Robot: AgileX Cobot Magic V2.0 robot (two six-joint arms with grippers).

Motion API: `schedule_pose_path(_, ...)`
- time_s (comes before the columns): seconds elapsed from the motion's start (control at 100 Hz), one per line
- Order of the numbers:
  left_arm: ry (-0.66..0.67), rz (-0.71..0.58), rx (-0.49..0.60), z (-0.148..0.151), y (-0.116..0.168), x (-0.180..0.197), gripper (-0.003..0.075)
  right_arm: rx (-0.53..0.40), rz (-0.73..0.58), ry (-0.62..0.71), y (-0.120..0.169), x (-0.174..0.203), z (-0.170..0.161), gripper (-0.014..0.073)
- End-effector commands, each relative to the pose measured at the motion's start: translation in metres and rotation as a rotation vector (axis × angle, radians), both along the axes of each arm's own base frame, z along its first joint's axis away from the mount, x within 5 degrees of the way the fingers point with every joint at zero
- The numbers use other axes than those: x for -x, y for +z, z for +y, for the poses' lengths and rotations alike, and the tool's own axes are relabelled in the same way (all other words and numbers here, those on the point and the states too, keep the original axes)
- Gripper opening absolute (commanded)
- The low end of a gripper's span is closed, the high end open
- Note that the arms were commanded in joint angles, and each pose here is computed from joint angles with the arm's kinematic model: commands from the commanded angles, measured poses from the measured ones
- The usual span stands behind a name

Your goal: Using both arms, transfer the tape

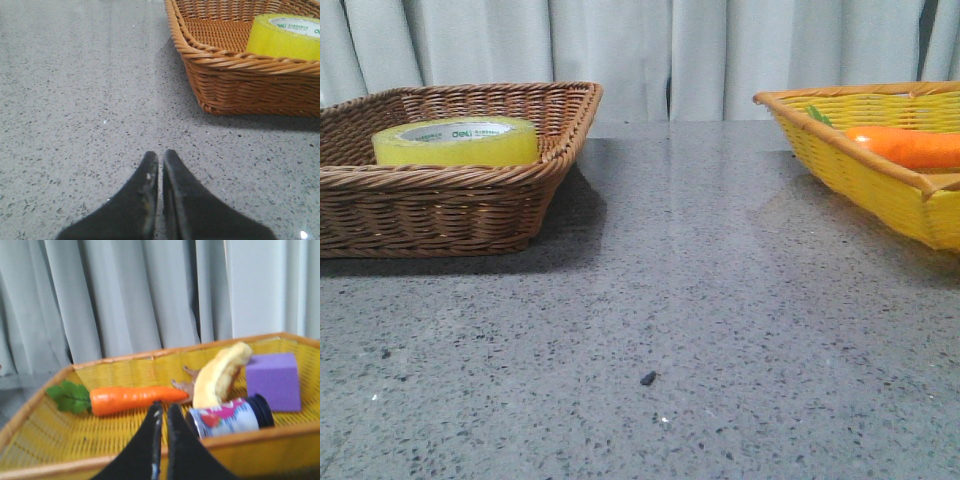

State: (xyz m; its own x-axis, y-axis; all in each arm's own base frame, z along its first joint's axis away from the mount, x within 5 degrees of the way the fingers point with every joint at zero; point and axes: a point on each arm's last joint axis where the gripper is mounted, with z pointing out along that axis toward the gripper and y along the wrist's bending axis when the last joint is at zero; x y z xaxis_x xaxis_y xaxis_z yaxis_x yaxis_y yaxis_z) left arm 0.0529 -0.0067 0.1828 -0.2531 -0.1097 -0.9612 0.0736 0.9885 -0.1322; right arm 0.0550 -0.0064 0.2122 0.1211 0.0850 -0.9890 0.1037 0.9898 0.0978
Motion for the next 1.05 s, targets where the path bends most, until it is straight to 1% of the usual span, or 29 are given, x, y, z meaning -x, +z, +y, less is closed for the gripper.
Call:
schedule_pose_path(0.0,0.004,-0.059,0.010,0.000,0.001,0.001,-0.0021,0.026,0.009,-0.012,-0.006,0.000,0.000,-0.0074)
schedule_pose_path(0.25,0.004,-0.059,0.012,0.000,0.001,0.001,-0.0021,0.005,0.228,-0.003,-0.026,0.000,0.000,-0.0074)
schedule_pose_path(0.46,0.004,-0.059,0.012,0.000,0.001,0.001,-0.0021,-0.008,0.337,0.002,-0.036,0.002,0.001,-0.0074)
schedule_pose_path(1.04,0.004,-0.059,0.012,0.000,0.001,0.001,-0.0021,-0.008,0.339,0.003,-0.036,0.002,0.001,-0.0074)
